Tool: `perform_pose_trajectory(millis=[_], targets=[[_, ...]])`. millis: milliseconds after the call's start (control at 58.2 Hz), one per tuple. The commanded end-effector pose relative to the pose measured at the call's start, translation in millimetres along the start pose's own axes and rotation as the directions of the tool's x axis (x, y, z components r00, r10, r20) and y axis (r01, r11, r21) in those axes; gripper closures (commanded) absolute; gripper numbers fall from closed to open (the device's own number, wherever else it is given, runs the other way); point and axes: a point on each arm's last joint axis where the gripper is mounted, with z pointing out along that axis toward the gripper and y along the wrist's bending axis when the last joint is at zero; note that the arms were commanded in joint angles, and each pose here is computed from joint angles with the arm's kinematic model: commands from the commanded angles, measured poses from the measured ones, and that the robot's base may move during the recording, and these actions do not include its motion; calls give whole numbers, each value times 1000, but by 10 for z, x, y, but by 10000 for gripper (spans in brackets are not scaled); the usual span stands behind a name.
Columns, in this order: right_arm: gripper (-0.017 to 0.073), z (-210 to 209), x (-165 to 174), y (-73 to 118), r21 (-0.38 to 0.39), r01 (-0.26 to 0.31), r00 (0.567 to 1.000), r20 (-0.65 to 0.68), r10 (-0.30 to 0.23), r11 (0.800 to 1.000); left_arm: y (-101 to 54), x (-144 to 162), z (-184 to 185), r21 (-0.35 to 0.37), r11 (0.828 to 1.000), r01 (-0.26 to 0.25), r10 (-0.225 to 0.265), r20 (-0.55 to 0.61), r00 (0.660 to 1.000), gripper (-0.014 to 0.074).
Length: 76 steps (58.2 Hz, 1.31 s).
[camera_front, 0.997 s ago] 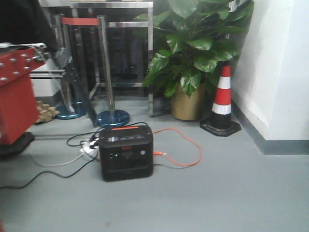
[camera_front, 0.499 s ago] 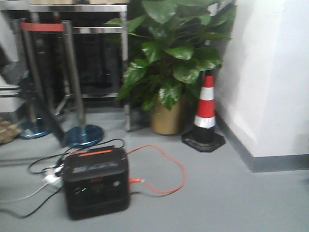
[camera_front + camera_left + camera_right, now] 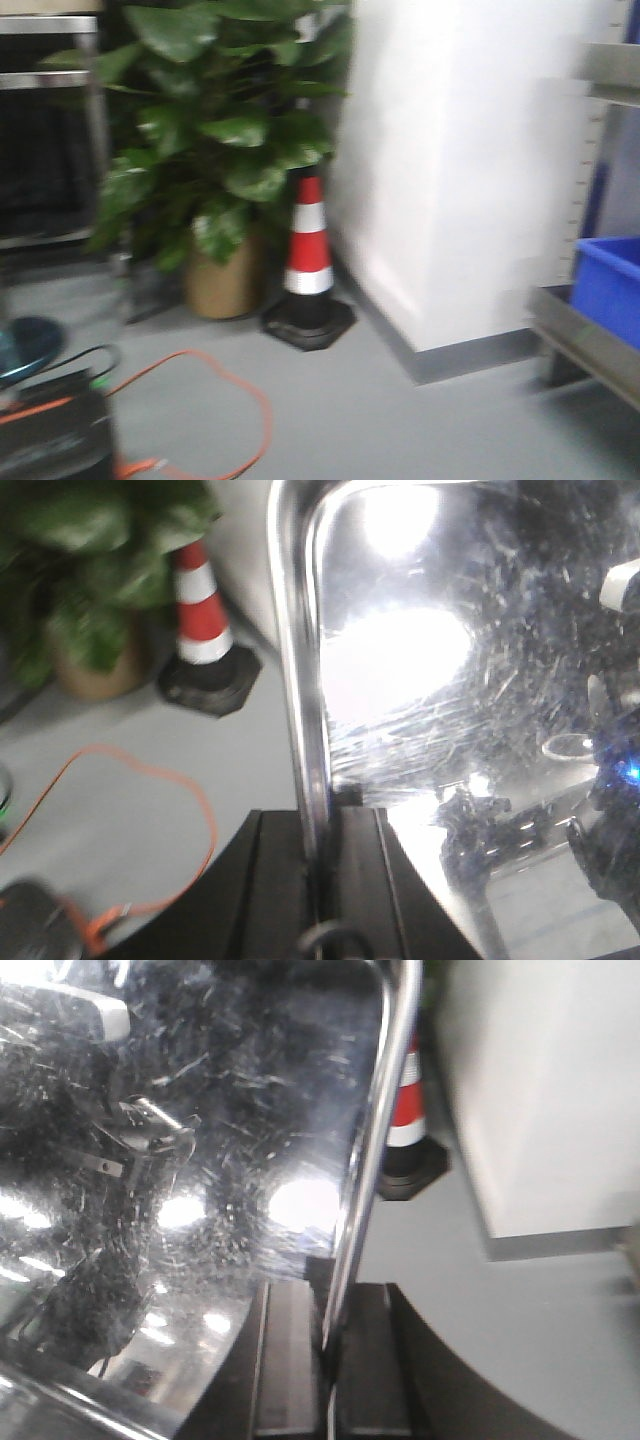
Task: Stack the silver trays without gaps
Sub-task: 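Turn the base across the floor toward the other bin rack, then drive up to the rack with blue bins, tray held in both grippers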
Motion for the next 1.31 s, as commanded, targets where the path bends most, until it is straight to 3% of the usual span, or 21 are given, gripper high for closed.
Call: perform_pose_trajectory(millis=[0,1289], targets=[[638,-68,-81,34,-10,20,998,65,-19,1000,-9,-77,-72,-4,1000,-28,28,66,997,613],[638,-68,-81,34,-10,20,998,65,-19,1000,-4,-79,-72,-10,999,-32,33,68,997,613]])
